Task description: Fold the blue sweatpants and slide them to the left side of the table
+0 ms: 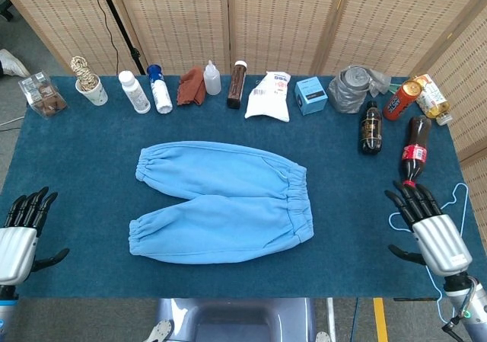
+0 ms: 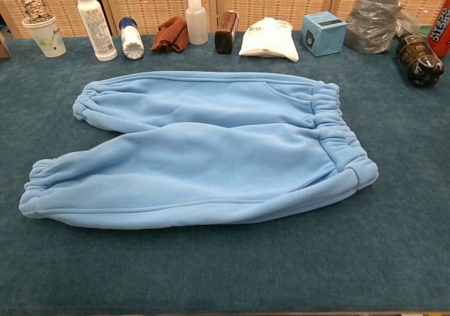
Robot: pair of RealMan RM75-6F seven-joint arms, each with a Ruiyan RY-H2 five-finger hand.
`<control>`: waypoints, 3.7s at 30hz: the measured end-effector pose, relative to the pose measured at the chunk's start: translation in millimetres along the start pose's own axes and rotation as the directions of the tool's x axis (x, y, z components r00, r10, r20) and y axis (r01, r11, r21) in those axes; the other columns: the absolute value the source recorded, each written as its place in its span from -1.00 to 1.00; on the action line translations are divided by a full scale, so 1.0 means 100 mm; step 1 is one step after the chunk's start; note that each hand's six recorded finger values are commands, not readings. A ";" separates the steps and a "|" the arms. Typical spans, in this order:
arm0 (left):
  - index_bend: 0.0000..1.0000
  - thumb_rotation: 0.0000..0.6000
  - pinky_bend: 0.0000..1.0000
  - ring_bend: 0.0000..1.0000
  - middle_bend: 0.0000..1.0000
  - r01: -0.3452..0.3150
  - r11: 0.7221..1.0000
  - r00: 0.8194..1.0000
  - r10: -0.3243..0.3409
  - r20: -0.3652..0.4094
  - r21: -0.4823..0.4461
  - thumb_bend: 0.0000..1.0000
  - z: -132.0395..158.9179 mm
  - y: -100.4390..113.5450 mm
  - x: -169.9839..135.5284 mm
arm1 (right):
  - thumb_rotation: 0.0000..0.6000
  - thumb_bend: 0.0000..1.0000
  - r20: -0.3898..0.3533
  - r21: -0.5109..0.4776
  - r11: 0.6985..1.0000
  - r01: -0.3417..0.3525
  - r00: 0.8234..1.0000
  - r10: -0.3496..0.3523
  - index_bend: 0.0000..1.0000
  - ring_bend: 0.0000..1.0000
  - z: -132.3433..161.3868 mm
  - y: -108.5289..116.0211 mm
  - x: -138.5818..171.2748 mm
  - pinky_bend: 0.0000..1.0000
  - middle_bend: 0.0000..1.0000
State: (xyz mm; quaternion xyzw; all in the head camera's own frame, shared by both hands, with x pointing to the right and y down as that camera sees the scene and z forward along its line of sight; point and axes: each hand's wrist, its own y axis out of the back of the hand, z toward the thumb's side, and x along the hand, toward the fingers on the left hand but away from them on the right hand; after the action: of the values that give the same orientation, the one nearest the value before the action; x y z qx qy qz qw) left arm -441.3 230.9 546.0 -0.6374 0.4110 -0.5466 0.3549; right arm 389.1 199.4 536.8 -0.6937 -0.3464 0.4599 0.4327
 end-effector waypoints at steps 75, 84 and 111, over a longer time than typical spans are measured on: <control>-1.00 1.00 -1.00 -1.00 -1.00 0.120 0.993 0.955 -0.117 0.271 0.004 -1.00 0.36 -0.43 0.30 | 1.00 0.49 -0.443 -0.102 0.977 -0.187 0.888 0.124 0.24 -0.30 1.33 -1.49 -1.20 0.05 -0.06; -1.00 1.00 -0.97 -1.00 -1.00 0.203 0.978 0.863 -0.205 0.461 0.054 -1.00 0.80 -0.92 0.36 | 1.00 0.49 -0.394 -0.227 0.943 -0.246 0.908 0.142 0.25 -0.28 1.30 -1.41 -1.22 0.06 -0.04; -0.50 1.00 -0.51 -0.80 -0.90 0.224 0.971 0.843 -0.237 0.483 0.085 -0.59 1.16 -1.50 0.58 | 1.00 0.49 -0.330 -0.304 0.912 -0.274 0.929 0.169 0.25 -0.28 1.14 -1.35 -1.26 0.06 -0.04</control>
State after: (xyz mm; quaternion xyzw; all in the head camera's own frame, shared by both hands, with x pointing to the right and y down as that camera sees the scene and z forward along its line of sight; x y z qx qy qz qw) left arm -302.4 240.3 687.0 -0.7950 0.2211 -0.4114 0.3870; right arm 229.0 173.2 680.4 -0.8549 -0.2707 0.3291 0.2960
